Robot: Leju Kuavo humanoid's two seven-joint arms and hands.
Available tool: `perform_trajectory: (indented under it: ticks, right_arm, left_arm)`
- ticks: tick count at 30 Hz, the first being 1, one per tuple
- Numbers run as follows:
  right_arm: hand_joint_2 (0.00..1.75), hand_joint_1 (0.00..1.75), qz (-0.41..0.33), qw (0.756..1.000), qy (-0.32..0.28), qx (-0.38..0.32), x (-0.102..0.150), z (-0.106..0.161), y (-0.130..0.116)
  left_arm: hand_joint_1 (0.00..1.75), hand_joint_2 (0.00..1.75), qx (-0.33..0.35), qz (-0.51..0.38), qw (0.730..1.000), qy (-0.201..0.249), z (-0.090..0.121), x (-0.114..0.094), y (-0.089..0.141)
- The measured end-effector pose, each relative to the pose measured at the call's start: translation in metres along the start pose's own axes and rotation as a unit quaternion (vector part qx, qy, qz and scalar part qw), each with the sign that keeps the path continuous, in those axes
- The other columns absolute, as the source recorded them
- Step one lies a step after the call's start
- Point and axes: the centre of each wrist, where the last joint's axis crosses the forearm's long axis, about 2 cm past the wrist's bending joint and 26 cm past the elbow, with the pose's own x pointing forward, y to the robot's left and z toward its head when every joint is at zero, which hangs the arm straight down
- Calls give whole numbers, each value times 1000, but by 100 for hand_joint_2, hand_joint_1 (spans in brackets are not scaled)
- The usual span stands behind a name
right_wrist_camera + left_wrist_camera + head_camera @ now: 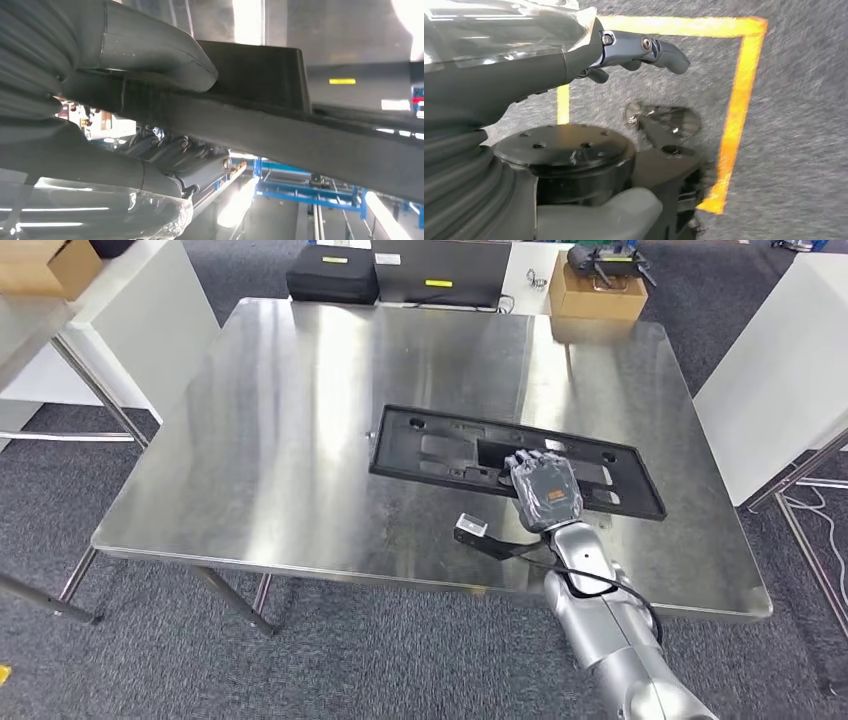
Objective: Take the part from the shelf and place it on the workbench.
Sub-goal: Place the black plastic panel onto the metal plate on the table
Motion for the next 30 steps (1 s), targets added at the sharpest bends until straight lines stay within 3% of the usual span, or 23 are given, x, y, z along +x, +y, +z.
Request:
perform_trajectory:
  ticks: [24,28,30]
  right_arm:
    - [175,175,-3,1000,1,1,2,-2,0]
    - [0,0,-18,995,92,46,-25,-11,2]
    - [0,0,-23,989,136,59,-56,-19,2]
  left_arm:
    - [0,175,1,1,1000,1,0,-1,0]
    - [0,175,11,-11,1000,17,0,0,-1]
    - [0,175,12,-16,1000,22,0,1,-2]
